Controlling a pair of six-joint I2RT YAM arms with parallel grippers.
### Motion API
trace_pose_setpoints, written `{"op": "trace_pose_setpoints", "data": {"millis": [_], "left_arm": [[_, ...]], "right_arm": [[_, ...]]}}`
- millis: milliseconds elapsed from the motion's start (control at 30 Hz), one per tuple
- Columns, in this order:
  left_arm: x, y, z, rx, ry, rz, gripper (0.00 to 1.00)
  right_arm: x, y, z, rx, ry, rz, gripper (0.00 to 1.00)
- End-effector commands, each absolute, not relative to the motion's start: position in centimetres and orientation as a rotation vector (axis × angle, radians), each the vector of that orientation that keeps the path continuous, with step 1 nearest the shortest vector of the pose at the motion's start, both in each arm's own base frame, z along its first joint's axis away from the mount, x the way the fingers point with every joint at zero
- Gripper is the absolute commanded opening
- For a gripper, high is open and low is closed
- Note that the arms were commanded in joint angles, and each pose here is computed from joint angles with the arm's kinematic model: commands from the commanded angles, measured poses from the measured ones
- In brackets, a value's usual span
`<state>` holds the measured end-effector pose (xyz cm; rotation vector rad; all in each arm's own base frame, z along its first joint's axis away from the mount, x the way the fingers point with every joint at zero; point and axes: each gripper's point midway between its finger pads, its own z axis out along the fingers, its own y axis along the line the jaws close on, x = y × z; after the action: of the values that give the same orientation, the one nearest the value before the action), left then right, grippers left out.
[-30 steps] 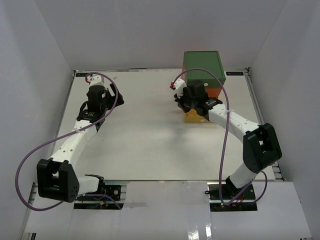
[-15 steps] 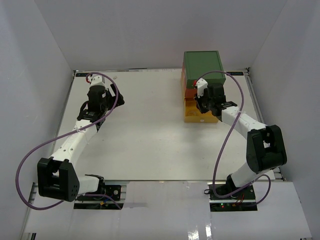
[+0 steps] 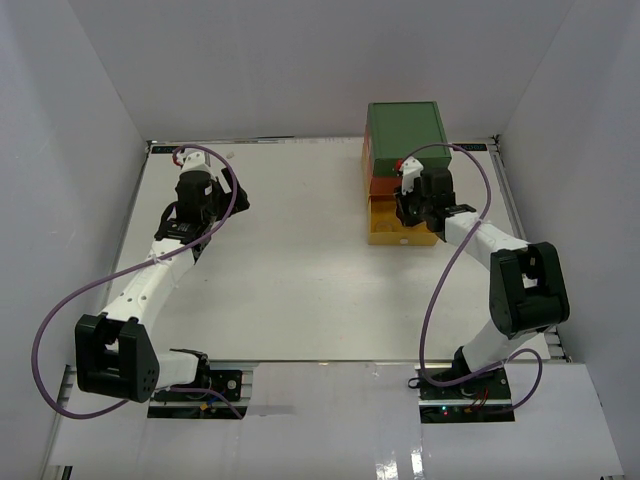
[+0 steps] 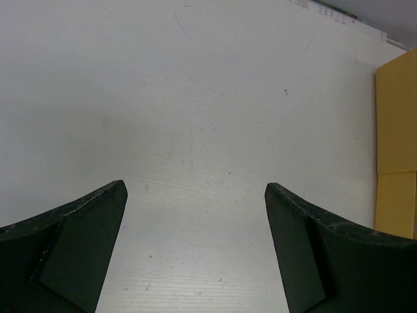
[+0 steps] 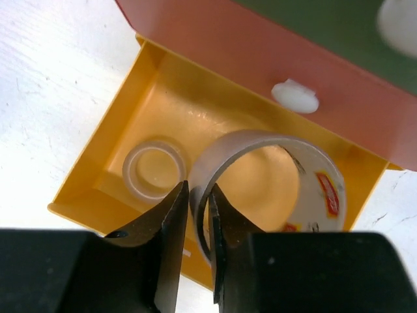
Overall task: Sort the stationery into containers
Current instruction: Place the pen in the drawer, then close the drawer in the storage box.
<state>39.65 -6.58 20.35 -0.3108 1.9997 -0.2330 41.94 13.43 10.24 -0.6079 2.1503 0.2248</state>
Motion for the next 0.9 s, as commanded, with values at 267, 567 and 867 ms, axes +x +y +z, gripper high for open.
{"op": "trace_pose_setpoints", "data": {"millis": [267, 567, 867], "left_arm": [[40.0, -6.7, 22.2, -0.305, 1.962, -0.257, 0.98], [39.9, -7.0, 22.2, -0.301, 1.965, -0.274, 0.98], [39.9, -7.4, 22.1, -0.300, 1.971, -0.298, 0.98]], "right_arm": [[41.3, 12.6, 14.1, -0.486, 2.045, 0.208, 0.42], [39.5, 12.3, 16.9, -0.407, 1.984, 0.244, 0.46], [35.5, 12.2, 18.1, -0.155, 1.888, 0.403, 0.59]]}}
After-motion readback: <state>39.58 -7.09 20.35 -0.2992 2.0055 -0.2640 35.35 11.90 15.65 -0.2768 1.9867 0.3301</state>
